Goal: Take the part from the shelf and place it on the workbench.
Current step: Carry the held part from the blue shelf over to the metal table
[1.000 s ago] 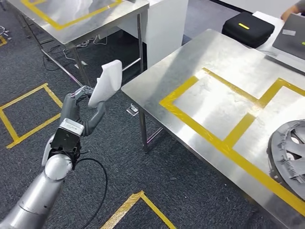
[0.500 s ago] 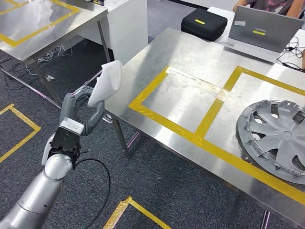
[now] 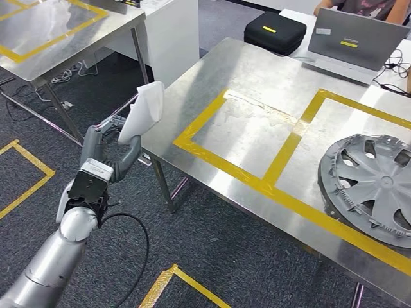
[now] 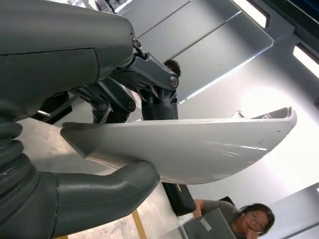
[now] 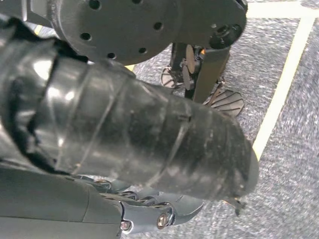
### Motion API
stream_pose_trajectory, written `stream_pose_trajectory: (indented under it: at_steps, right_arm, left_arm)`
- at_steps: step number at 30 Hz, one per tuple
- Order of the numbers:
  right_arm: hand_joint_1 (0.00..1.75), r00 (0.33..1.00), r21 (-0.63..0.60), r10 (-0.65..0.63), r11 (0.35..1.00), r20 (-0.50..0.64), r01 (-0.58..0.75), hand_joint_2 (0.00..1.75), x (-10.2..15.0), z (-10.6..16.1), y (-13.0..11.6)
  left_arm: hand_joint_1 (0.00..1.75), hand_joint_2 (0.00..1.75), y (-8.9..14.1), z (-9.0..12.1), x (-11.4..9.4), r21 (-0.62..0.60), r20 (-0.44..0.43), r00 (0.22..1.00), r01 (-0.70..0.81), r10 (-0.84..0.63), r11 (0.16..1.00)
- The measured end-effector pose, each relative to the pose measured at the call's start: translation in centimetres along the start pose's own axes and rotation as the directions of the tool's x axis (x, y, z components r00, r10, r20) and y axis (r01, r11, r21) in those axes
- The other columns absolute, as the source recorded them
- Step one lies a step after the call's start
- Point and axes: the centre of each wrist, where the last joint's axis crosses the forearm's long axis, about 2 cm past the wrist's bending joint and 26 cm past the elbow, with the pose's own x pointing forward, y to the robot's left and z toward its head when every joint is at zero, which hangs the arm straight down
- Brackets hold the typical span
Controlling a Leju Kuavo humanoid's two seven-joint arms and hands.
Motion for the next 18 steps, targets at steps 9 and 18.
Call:
stream_pose_trajectory:
  at_steps: [9, 18]
  right_arm:
    - [0.00, 1.000, -0.003, -0.004, 1.000, -0.008, 0.004, 0.00, -0.36, 0.10, -0.08]
    - [0.00, 1.000, 0.001, -0.012, 1.000, -0.005, 0.012, 0.00, -0.21, 0.11, 0.28]
  left_arm:
    - [1.75, 1.75, -0.06, -0.14, 0.09, 0.001, 0.003, 1.000, -0.002, 0.002, 1.000]
    - [1.75, 1.75, -0.14, -0.11, -0.11, -0.003, -0.003, 1.000, -0.001, 0.001, 1.000]
